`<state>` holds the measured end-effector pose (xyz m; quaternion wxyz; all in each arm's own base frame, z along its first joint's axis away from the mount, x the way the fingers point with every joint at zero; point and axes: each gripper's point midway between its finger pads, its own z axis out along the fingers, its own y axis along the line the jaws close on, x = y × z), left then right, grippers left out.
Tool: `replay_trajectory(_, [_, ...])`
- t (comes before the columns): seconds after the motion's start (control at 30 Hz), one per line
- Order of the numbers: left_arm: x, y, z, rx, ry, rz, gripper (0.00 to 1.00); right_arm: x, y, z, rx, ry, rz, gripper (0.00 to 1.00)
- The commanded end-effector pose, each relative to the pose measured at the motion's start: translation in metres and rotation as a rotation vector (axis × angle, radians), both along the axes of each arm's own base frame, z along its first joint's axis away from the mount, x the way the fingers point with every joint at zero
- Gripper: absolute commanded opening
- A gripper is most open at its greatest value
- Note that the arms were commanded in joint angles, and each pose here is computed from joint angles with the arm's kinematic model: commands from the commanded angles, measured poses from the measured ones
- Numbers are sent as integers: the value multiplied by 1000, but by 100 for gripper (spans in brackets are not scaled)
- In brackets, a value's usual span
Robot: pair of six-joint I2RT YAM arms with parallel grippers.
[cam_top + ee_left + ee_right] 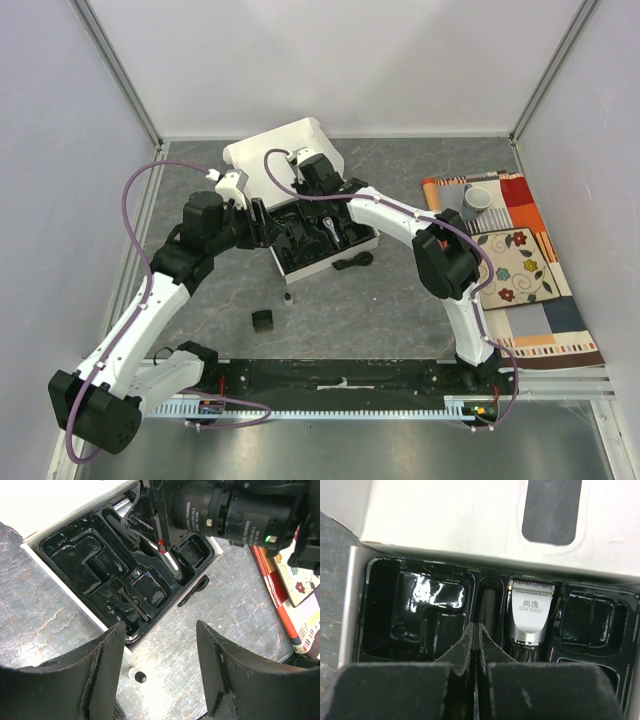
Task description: Sort the hair-cutting tools
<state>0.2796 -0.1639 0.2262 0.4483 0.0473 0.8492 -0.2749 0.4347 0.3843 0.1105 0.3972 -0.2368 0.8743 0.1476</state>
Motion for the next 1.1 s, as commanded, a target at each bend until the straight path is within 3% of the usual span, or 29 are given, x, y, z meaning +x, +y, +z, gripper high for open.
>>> replay_trajectory(0.0, [1,-2,7,5,-35,-23,65,-8,-2,-39,-24,60,-14,0])
replay_trajectory(0.27, [0,-2,9,2,-42,-26,65,-13,-4,-56,-25,90,-16,0])
replay_trajectory(0.53, [0,-1,10,3,-49,-20,65,-5,1,3,39,-4,-8,1])
replay_trajectory(0.7, [-1,0,12,5,-55,-15,65,-13,-11,54,77,-80,-10,10])
replay_trajectory(0.93, [1,4,11,19,-57,1,65,-38,-62,57,-18,-124,-74,29])
replay_trajectory(1.07, [2,5,7,30,-43,6,65,-61,-85,87,32,-196,-76,36])
